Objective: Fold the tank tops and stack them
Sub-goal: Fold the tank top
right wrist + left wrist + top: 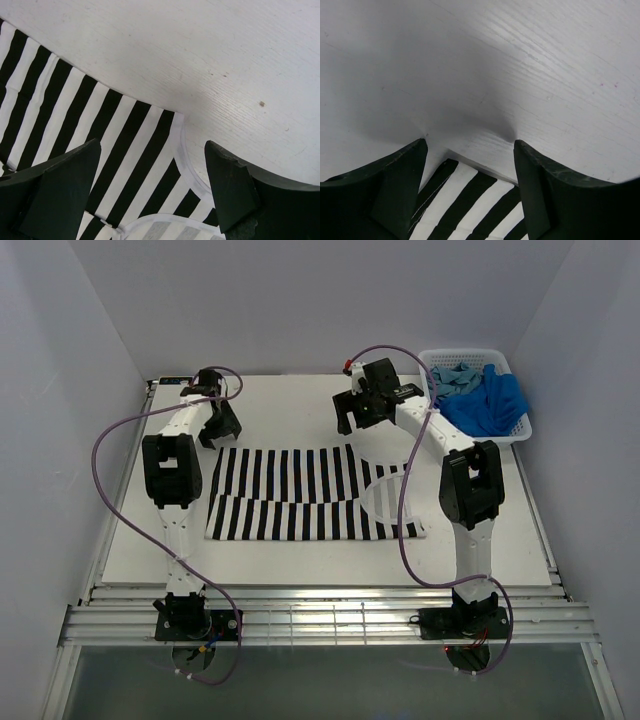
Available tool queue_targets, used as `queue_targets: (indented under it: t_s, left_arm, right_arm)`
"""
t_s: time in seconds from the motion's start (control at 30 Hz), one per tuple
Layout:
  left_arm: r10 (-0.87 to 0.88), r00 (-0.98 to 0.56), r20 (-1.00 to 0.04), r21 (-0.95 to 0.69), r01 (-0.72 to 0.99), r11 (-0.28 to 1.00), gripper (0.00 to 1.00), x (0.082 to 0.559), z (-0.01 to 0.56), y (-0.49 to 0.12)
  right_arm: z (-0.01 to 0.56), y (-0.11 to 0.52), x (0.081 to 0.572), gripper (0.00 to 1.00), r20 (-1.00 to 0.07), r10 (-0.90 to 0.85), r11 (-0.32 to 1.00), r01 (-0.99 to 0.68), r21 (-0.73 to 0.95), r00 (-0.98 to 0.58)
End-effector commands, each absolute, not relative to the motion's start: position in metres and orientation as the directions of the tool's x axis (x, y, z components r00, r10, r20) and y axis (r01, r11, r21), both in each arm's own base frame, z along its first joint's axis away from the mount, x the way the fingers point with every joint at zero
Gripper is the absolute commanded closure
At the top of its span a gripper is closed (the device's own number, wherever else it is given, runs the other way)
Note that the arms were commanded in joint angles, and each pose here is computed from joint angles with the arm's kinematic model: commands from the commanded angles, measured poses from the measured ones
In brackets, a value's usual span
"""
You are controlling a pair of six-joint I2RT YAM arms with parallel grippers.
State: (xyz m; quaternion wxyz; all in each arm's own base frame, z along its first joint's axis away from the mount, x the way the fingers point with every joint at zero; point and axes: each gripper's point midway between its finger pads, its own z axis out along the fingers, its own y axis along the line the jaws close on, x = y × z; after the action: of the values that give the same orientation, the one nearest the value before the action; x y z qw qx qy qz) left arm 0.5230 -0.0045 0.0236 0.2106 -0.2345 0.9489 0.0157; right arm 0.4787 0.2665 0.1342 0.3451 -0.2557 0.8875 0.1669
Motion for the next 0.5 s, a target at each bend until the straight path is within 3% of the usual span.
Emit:
queue_targets:
  t_s: [0.0, 0.13, 0.37, 0.4, 0.47]
  left_arm:
    - [-0.442, -0.793, -0.419, -0.052, -0.465, 0.884, 0.21, 0.518, 0.028, 0.003]
    - [-0.467, -0.805, -0.366, -0.039, -0.488, 0.872, 0.34, 0.495, 0.013, 0.001]
    - [-0.473, -0.812, -0.342, -0.024, -0.496, 0.868, 0.4, 0.471, 0.002, 0.001]
    - [-0.475, -0.813, -0.338, -0.028, -0.496, 0.868, 0.47, 0.47, 0.002, 0.0]
    - [-0.482, -0.812, -0.329, -0.054, -0.493, 0.868, 0.51, 0.468, 0.002, -0.005]
  right_arm:
    - [0.137, 0.27, 0.481, 0.1, -0.703, -0.332, 0.804, -0.578, 0.138, -0.629]
    - [0.133, 0.267, 0.482, 0.1, -0.697, -0.331, 0.811, -0.569, 0.134, -0.636]
    - [0.129, 0.27, 0.482, 0.1, -0.691, -0.323, 0.811, -0.565, 0.15, -0.647]
    - [0.128, 0.27, 0.482, 0.1, -0.689, -0.322, 0.81, -0.565, 0.153, -0.649]
    - [0.124, 0.269, 0.484, 0.1, -0.685, -0.322, 0.815, -0.559, 0.151, -0.654]
